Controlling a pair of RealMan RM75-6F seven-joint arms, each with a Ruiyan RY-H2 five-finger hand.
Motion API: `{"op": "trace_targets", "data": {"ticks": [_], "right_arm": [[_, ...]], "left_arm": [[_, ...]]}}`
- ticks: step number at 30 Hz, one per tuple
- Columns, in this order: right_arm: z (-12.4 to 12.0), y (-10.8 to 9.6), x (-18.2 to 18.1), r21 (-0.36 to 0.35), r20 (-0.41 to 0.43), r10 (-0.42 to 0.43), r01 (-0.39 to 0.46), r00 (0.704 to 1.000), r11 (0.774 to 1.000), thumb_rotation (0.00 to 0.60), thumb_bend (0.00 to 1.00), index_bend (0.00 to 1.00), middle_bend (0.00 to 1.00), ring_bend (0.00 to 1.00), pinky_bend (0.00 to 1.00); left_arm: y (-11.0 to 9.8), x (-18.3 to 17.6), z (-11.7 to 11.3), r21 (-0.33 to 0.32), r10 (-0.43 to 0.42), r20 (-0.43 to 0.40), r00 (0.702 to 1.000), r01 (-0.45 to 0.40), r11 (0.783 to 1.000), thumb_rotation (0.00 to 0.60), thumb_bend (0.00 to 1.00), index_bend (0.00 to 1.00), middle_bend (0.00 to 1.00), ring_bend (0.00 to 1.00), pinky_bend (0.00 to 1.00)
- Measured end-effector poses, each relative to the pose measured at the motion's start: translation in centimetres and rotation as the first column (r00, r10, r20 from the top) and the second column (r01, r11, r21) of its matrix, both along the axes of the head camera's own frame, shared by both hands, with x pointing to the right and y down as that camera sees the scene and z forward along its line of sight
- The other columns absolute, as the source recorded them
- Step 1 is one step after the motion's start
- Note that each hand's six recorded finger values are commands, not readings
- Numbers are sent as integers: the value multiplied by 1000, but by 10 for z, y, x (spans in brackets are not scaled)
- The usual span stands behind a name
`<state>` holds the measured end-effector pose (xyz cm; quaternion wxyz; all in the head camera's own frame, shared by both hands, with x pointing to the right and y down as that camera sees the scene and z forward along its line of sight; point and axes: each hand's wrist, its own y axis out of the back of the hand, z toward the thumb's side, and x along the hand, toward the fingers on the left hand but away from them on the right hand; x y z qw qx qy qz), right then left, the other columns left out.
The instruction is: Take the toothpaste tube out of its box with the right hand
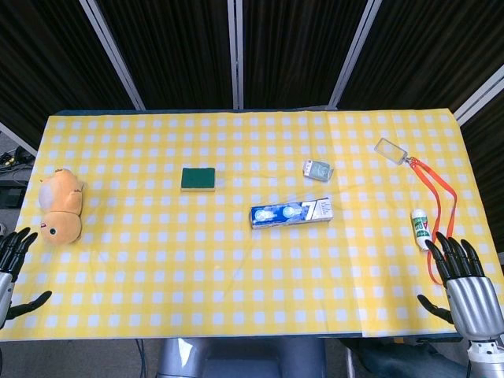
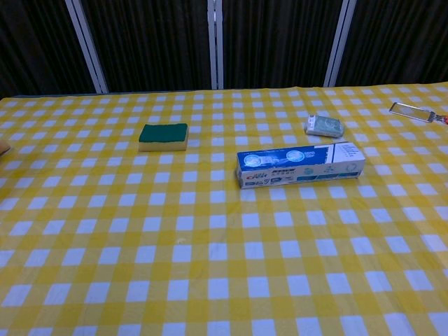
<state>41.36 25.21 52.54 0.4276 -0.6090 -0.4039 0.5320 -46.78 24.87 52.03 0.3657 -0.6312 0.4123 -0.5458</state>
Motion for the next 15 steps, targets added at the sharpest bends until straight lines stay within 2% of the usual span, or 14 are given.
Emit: {"op": "trace_targets", "data": {"ticks": [8,11,15], "right_arm": [[5,-1,1,-16,-8,3,-3,1000,1000,600,0,17,0,0,0],[10,-4,-2,-39,2,-5,5,1000,999,600,0,16,0,0,0],[25,-20,-13,-100,18,-49,51,999,994,600,0,16,0,0,0]], "left_arm": [[0,-1,1,-6,-3,1,1000,3,1000,600,0,0,0,0,0],[-2,-1,0,3,-5,4,1000,5,1000,600,0,0,0,0,0],[-4,-4,2,-2,-16,8,1000,16,1000,600,0,0,0,0,0]]}}
